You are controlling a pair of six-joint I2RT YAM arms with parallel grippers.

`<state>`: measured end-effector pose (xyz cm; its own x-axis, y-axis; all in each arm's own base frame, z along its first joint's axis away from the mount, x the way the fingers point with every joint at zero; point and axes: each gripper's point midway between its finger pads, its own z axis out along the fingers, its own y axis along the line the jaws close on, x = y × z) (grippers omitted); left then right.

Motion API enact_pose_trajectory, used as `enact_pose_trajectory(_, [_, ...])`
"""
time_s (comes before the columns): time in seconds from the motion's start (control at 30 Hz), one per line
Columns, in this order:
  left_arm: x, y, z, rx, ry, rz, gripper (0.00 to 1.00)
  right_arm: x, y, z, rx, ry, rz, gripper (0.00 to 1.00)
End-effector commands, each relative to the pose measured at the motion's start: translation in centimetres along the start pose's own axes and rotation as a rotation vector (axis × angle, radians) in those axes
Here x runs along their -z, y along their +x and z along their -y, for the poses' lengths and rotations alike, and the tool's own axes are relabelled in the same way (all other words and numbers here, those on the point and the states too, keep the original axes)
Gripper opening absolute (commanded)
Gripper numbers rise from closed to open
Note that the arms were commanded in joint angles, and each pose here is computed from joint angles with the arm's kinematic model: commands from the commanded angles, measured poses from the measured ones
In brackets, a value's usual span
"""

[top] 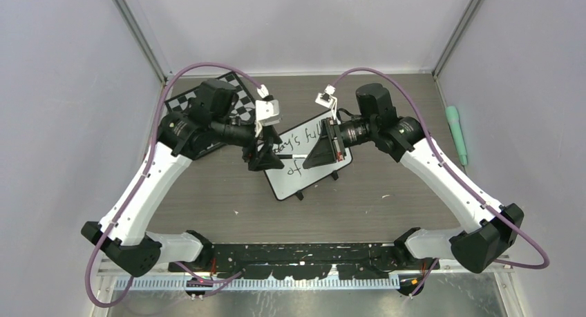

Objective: Write a sentence on the whiteboard
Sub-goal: Place the whiteboard marker at the center of the board.

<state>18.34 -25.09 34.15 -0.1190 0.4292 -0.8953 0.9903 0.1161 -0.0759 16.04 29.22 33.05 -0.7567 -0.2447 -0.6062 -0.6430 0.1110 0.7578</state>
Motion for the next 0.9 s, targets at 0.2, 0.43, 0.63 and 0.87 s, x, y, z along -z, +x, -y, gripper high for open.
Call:
enact_pose_trajectory(0.2, [-1.3, -1.0, 2.2, -0.026, 0.124, 0.036, 0.36, -0.1, -0.8, -2.1, 0.061, -0.056, 0.004, 0.00])
enact_pose_trajectory(0.43, [-1.8, 0.0, 2.6, -0.016, 0.143, 0.008, 0.31, 0.1, -1.3, -2.5, 0.070, -0.056, 0.008, 0.00])
enact_pose_trajectory(0.63, [-1.7, 0.8, 2.2, -0.029, 0.110, -0.021, 0.27, 0.1, -1.1, -2.3, 0.070, -0.045, 0.005, 0.00])
enact_pose_trajectory(0.87, [-2.4, 0.0, 3.6, 0.000, 0.186, -0.001, 0.00, -0.2, -1.0, -2.0, 0.076, -0.040, -0.001, 0.00])
